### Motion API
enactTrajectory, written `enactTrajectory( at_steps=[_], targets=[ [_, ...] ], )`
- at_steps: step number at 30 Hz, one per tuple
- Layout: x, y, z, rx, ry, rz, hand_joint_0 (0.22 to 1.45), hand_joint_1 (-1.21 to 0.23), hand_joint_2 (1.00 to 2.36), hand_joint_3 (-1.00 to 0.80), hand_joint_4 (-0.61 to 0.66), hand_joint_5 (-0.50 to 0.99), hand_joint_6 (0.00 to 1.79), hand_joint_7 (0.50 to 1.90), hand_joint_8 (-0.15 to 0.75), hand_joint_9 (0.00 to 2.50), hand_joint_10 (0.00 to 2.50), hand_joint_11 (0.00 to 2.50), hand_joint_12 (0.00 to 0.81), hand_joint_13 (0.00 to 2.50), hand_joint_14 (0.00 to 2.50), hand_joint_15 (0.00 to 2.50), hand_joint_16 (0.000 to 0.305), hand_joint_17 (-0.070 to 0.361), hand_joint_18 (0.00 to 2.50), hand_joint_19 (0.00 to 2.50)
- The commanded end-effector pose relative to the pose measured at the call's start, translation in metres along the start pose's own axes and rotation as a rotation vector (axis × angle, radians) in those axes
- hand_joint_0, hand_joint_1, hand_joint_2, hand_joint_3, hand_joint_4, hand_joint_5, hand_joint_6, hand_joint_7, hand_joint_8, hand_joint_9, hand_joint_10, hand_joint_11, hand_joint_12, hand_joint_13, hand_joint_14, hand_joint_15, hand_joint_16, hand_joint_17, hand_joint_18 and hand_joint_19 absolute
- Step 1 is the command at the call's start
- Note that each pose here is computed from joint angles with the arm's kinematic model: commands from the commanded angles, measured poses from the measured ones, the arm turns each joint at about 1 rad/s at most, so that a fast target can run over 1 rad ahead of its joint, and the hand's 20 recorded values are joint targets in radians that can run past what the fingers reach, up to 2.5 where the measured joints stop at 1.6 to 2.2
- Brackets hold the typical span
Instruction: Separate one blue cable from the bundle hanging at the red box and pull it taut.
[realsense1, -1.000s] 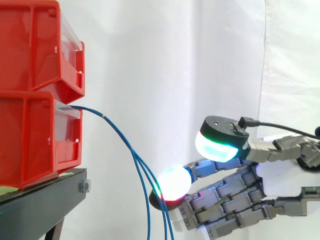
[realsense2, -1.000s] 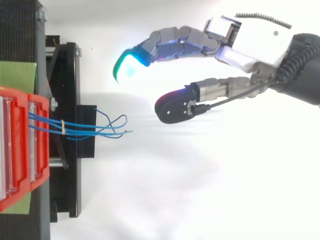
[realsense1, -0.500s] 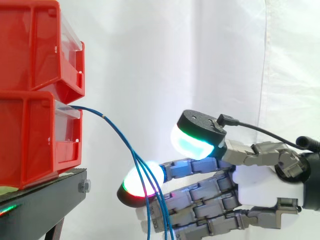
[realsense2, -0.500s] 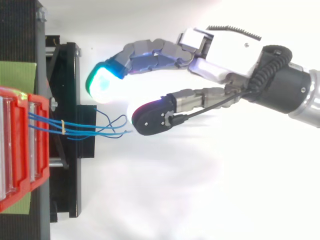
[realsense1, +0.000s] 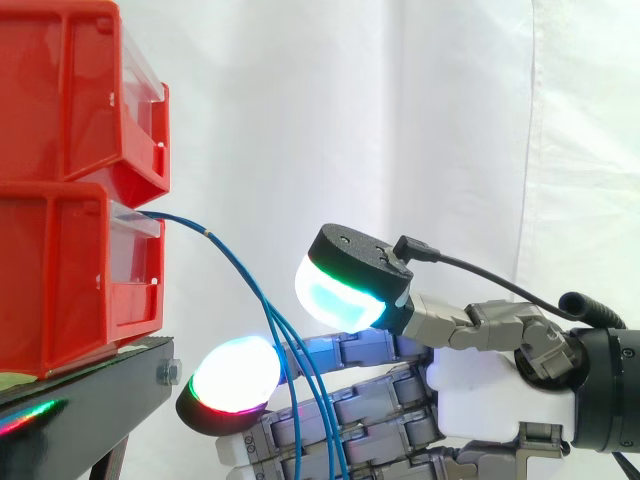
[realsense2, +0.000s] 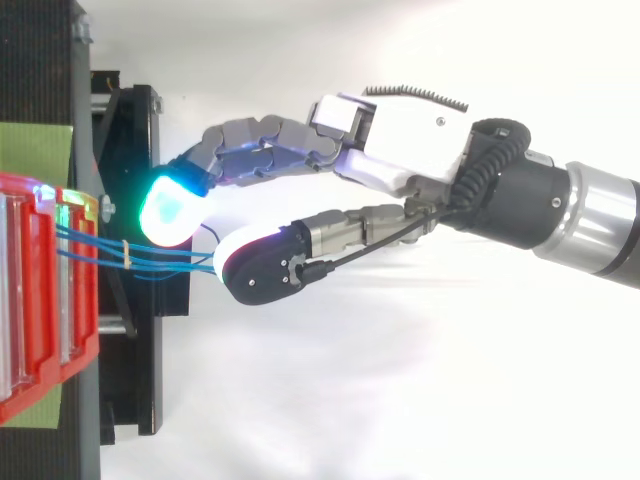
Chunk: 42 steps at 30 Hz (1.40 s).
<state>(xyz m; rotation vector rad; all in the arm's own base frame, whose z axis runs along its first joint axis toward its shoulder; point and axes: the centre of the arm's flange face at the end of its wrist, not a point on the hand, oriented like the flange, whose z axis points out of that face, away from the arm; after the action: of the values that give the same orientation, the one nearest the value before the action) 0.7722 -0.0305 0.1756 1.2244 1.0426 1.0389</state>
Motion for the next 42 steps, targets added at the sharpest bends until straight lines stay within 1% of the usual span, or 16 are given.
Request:
enactTrajectory(
  at_steps=[1,2,3,7,11,12,17,19,26,28,29,30,32,39,41,42],
  targets=[
    [0.006,0.001,0.000,-0.009,0.004,0.030,0.53,-0.57,1.00,-0.49,0.27,-0.20,0.50,0.84,0.294,0.47,0.00,0.08,0.315,0.53,0.01,0.22,0.034,0.078,0.36,0.25],
    [0.006,0.001,0.000,-0.009,0.004,0.035,0.53,-0.57,1.00,-0.49,0.27,-0.20,0.50,0.84,0.294,0.48,0.00,0.07,0.316,0.53,0.01,0.23,0.035,0.078,0.36,0.26],
    [0.009,0.001,-0.001,-0.009,0.008,0.047,0.53,-0.56,1.00,-0.49,0.27,-0.20,0.50,0.84,0.295,0.47,0.00,0.08,0.316,0.54,0.01,0.24,0.035,0.078,0.37,0.26],
    [0.013,0.001,-0.001,-0.009,0.013,0.065,0.53,-0.56,1.00,-0.50,0.27,-0.20,0.50,0.85,0.295,0.48,0.00,0.08,0.319,0.55,0.01,0.24,0.035,0.079,0.39,0.27],
    [0.015,0.004,0.000,-0.013,0.014,0.068,0.53,-0.56,1.00,-0.50,0.27,-0.20,0.50,0.85,0.298,0.49,0.00,0.09,0.318,0.56,0.01,0.26,0.035,0.080,0.40,0.27],
    [0.016,0.006,0.001,-0.018,0.014,0.071,0.53,-0.57,1.00,-0.50,0.28,-0.20,0.50,0.85,0.297,0.49,0.00,0.09,0.320,0.56,0.01,0.26,0.035,0.080,0.40,0.27],
    [0.016,0.009,0.003,-0.024,0.014,0.073,0.53,-0.57,1.00,-0.50,0.29,-0.19,0.50,0.85,0.302,0.51,0.00,0.10,0.322,0.59,0.01,0.29,0.035,0.079,0.41,0.29],
    [0.018,0.009,0.003,-0.024,0.015,0.075,0.53,-0.58,1.00,-0.50,0.29,-0.19,0.50,0.86,0.305,0.52,0.00,0.12,0.323,0.62,0.01,0.30,0.035,0.078,0.43,0.30],
    [0.022,0.010,0.002,-0.025,0.022,0.105,0.56,-0.61,1.00,-0.48,0.30,-0.18,0.50,0.89,0.303,0.55,0.00,0.15,0.320,0.67,0.01,0.34,0.034,0.076,0.46,0.33],
    [0.025,0.010,0.002,-0.025,0.025,0.128,0.57,-0.64,1.00,-0.47,0.30,-0.18,0.50,0.90,0.301,0.56,0.00,0.15,0.318,0.68,0.01,0.35,0.033,0.074,0.48,0.34],
    [0.025,0.010,0.002,-0.025,0.025,0.128,0.57,-0.64,1.00,-0.47,0.30,-0.18,0.50,0.90,0.301,0.56,0.00,0.16,0.318,0.68,0.01,0.35,0.033,0.074,0.48,0.34],
    [0.028,0.010,0.001,-0.022,0.030,0.138,0.58,-0.65,1.00,-0.46,0.30,-0.17,0.50,0.91,0.298,0.57,0.00,0.17,0.317,0.69,0.01,0.35,0.033,0.074,0.48,0.34],
    [0.033,0.011,0.000,-0.023,0.036,0.140,0.58,-0.66,1.00,-0.45,0.30,-0.17,0.50,0.92,0.300,0.57,0.00,0.16,0.316,0.69,0.01,0.36,0.033,0.074,0.48,0.34],
    [0.034,0.011,-0.001,-0.020,0.041,0.144,0.61,-0.63,1.01,-0.41,0.30,-0.16,0.50,0.96,0.298,0.60,0.00,0.19,0.313,0.72,0.01,0.37,0.032,0.072,0.50,0.36],
    [0.034,0.010,-0.001,-0.015,0.038,0.149,0.61,-0.63,1.01,-0.40,0.30,-0.16,0.50,0.98,0.298,0.60,0.00,0.19,0.315,0.72,0.01,0.38,0.032,0.071,0.50,0.36],
    [0.033,0.010,-0.002,-0.004,0.038,0.157,0.61,-0.62,1.01,-0.40,0.30,-0.15,0.50,0.98,0.298,0.60,0.00,0.18,0.315,0.73,0.01,0.38,0.032,0.071,0.51,0.36]
  ],
)
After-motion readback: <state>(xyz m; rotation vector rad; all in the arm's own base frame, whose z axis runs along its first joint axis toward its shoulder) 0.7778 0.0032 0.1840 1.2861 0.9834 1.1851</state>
